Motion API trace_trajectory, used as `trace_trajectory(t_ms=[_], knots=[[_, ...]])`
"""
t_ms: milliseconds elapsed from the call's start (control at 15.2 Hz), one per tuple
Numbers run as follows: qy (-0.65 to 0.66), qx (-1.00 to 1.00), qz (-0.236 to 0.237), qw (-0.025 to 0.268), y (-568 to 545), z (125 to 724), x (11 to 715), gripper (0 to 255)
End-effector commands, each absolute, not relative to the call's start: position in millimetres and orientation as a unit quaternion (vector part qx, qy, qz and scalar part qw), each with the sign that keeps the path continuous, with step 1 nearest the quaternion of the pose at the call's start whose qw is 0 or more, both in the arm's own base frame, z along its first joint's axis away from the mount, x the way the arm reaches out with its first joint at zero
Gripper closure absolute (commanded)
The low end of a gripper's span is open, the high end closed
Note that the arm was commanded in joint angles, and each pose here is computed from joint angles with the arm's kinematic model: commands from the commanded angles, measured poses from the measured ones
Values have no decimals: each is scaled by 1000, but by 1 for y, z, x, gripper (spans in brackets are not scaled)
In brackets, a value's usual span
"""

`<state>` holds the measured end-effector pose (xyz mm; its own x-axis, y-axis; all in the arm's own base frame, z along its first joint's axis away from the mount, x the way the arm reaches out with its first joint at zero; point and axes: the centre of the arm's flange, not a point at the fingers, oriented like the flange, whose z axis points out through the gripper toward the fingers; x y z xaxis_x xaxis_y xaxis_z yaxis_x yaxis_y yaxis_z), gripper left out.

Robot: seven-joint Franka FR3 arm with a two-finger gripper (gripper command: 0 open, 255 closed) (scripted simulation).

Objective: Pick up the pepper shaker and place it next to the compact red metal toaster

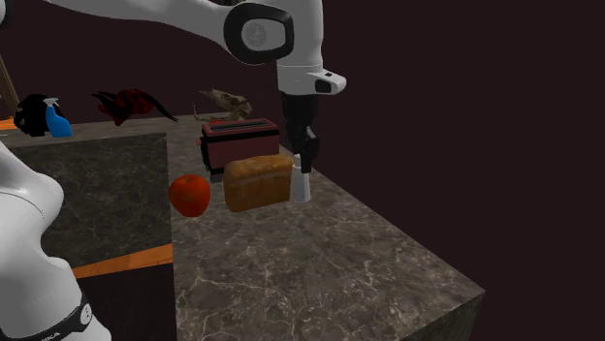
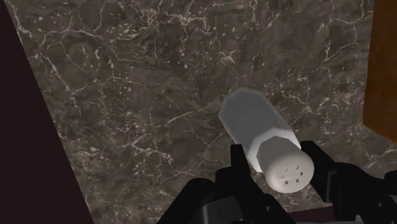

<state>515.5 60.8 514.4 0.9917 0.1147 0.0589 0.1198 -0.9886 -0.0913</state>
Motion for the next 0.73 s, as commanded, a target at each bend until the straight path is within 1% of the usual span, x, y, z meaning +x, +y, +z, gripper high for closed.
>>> trace_trajectory(t_ms=[0,660], knots=[[-59,-997,-27,47,61,526,515,255],[-59,-997,-27,47,61,578,515,255]])
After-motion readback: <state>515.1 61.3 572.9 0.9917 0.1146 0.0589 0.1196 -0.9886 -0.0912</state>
